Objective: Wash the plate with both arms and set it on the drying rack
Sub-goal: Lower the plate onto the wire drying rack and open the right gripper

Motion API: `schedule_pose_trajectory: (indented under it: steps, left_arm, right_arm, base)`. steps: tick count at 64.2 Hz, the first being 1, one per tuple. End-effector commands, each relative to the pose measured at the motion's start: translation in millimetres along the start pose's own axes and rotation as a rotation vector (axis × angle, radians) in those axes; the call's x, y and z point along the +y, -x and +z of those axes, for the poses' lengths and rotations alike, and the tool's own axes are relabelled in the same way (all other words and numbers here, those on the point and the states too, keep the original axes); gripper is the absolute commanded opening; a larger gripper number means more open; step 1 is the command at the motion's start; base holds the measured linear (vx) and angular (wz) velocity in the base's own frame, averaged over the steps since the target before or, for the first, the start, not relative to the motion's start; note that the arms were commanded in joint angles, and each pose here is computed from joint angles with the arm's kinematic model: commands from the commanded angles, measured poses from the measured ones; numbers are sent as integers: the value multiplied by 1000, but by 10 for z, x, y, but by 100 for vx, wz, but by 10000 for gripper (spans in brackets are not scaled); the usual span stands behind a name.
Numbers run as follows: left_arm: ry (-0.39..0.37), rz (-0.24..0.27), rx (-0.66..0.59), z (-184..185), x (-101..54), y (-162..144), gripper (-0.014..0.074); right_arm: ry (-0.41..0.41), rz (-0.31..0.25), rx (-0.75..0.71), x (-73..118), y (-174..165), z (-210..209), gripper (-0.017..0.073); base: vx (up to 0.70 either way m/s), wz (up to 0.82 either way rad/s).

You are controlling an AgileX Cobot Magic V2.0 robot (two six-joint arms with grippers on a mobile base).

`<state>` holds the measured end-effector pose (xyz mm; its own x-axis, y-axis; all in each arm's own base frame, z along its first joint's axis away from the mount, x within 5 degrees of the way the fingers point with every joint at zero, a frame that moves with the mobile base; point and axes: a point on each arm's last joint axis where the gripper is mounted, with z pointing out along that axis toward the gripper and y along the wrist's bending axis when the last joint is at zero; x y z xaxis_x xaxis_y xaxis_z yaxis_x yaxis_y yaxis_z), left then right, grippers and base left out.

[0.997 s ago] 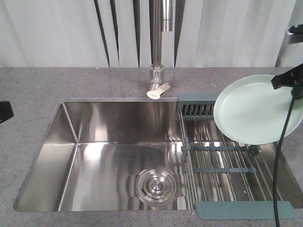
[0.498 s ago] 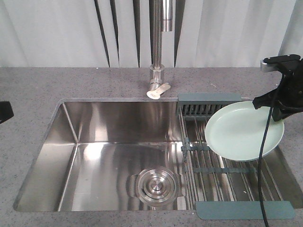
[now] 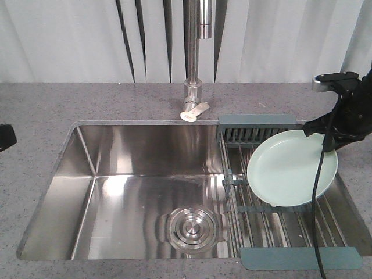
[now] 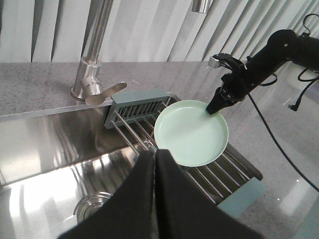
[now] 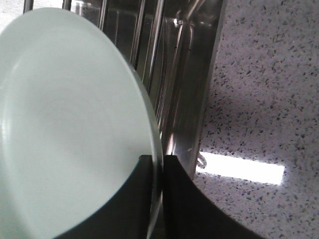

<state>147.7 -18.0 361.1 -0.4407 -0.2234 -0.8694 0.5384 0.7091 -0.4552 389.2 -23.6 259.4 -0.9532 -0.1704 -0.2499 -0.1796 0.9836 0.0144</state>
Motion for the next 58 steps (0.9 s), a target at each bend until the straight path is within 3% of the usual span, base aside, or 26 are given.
schedule_pose_trajectory:
  steps: [1,20,28,37,47,58]
  left_arm:
    - [-126,21,73,-29,-158,-23,-6]
    - [-126,21,73,-29,-158,-23,-6]
    - [-126,21,73,-29,-158,-23,-6]
    - [-126,21,73,-29,-158,-23,-6]
    - [-128,22,68,-31,-165,-12,-7]
    - [-132,21,63,-31,-168,-7,-6]
  right_arm:
    - [14,-14,-82,26,57,-215,108]
    - [12,-11,-49,9,49,-145,294]
    - [7,-13,-55,7,49,-159,332]
    - [-24,-18,-109,-1,53,-299,330]
    - [-46,-17,-241,46,43,-736,300]
    - [-50,-19,-420,184,-145,-1404,147]
  base:
    - [0,0]
    - [0,0]
    - [0,0]
    - [0,0]
    - [0,0]
    - [0,0]
